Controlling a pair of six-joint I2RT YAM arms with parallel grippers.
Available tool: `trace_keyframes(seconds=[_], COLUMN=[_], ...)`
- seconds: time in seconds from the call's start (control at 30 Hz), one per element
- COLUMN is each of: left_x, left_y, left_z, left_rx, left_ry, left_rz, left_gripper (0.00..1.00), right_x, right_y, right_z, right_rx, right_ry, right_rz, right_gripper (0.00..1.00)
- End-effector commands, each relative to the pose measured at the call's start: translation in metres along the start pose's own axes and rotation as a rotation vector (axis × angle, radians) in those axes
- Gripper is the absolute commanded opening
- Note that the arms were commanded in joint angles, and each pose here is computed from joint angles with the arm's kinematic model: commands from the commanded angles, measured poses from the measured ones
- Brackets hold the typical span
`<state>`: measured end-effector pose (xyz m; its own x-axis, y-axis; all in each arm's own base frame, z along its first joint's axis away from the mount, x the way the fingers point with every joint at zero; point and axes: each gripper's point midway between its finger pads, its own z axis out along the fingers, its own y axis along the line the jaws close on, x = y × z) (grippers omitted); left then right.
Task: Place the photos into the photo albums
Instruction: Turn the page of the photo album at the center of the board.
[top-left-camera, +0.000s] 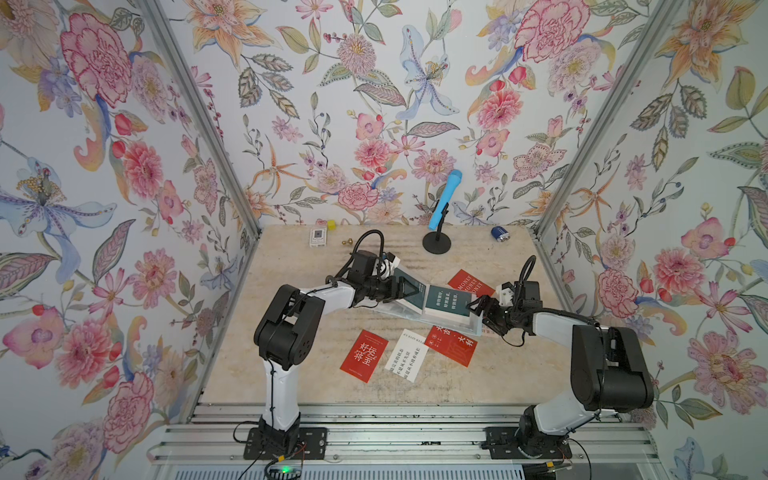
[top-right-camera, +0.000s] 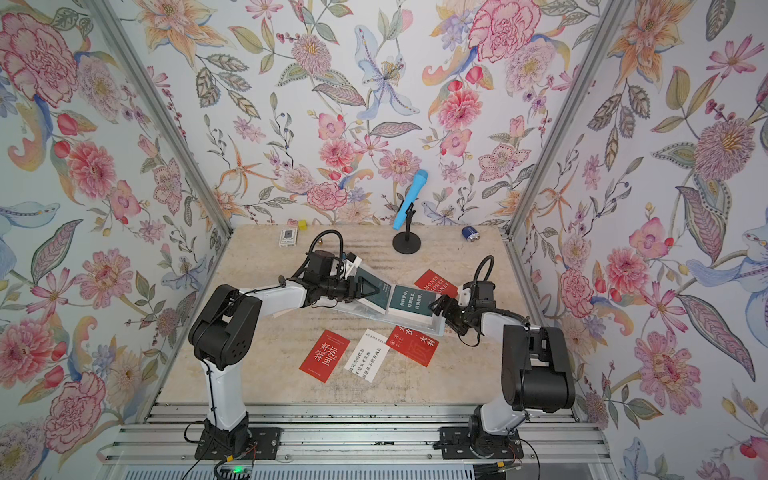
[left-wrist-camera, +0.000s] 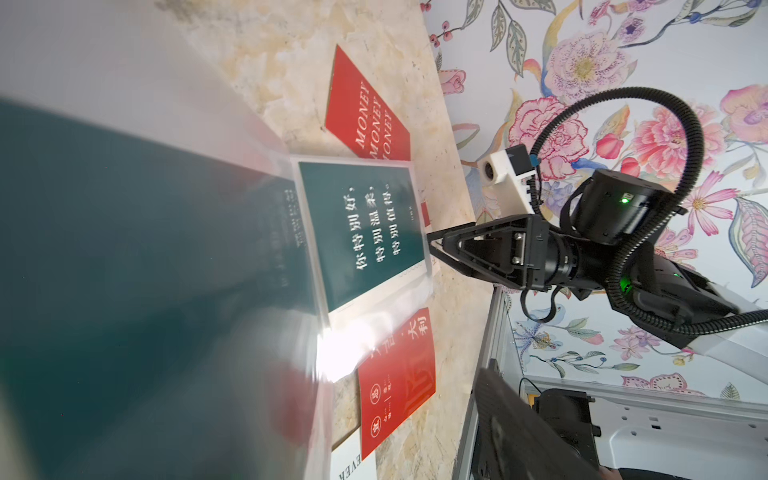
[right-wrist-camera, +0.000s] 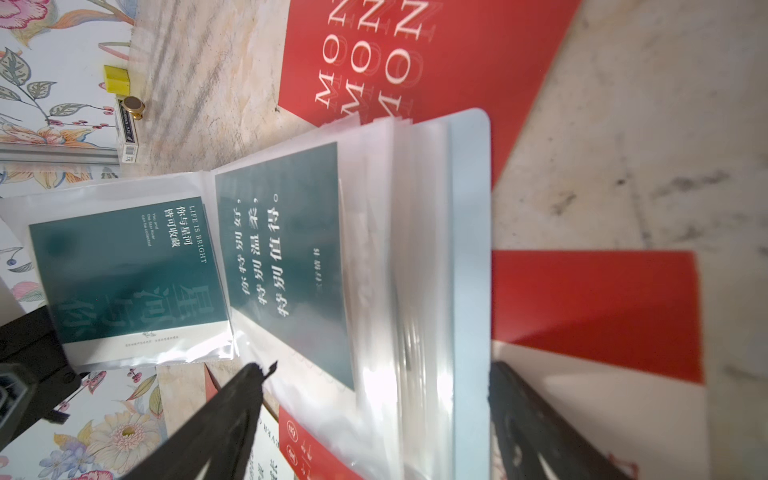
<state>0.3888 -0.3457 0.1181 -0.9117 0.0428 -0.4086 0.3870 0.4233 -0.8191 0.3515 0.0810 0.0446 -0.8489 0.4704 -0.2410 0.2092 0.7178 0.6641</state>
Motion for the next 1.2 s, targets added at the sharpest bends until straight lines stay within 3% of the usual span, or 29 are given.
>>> trace_keyframes(seconds=[0.0,0.3,0.47,0.67,0.83,0.93,1.17], left_x=[-0.013,-0.007,-0.018,-0.048,-0.042,-0.029,-0.021], left_y=[-0.039,-0.083,-0.092,-0.048,0.060,0.105,0.159], left_z=[0.015,0.074,0.066,-0.003,-0.071,-0.102,-0.138], left_rx=[0.076,0.142,0.128,-0.118,-0.516,-0.661,-0.748], left_ry=[-0.007,0.055,0.046,-0.050,-0.050,-0.027,-0.077], left_rz=[0.054,0.107,0.151,0.206,0.152,0.114,0.042], left_gripper=[0.77,0.76,0.76,0.77,0.78,0.79,0.80], right_x=[0.013,-0.024,-0.032,-0.034,-0.009,0.002,0.004], right_y=[-0.009,-0.018,-0.012,0.004,0.024,0.027,0.016], right_z=[-0.006,-0.080,-0.101,-0.103,-0.055,-0.031,-0.013], right_rx=[-0.002,-0.037,-0.014,0.031,0.061,0.077,0.102], right_ry=[0.035,-0.175,-0.224,-0.237,-0.087,-0.024,0.013], right_rz=[0.047,0.122,0.103,0.037,-0.054,-0.082,-0.080], right_gripper=[0.87,0.87,0.88,0.87,0.88,0.88,0.88])
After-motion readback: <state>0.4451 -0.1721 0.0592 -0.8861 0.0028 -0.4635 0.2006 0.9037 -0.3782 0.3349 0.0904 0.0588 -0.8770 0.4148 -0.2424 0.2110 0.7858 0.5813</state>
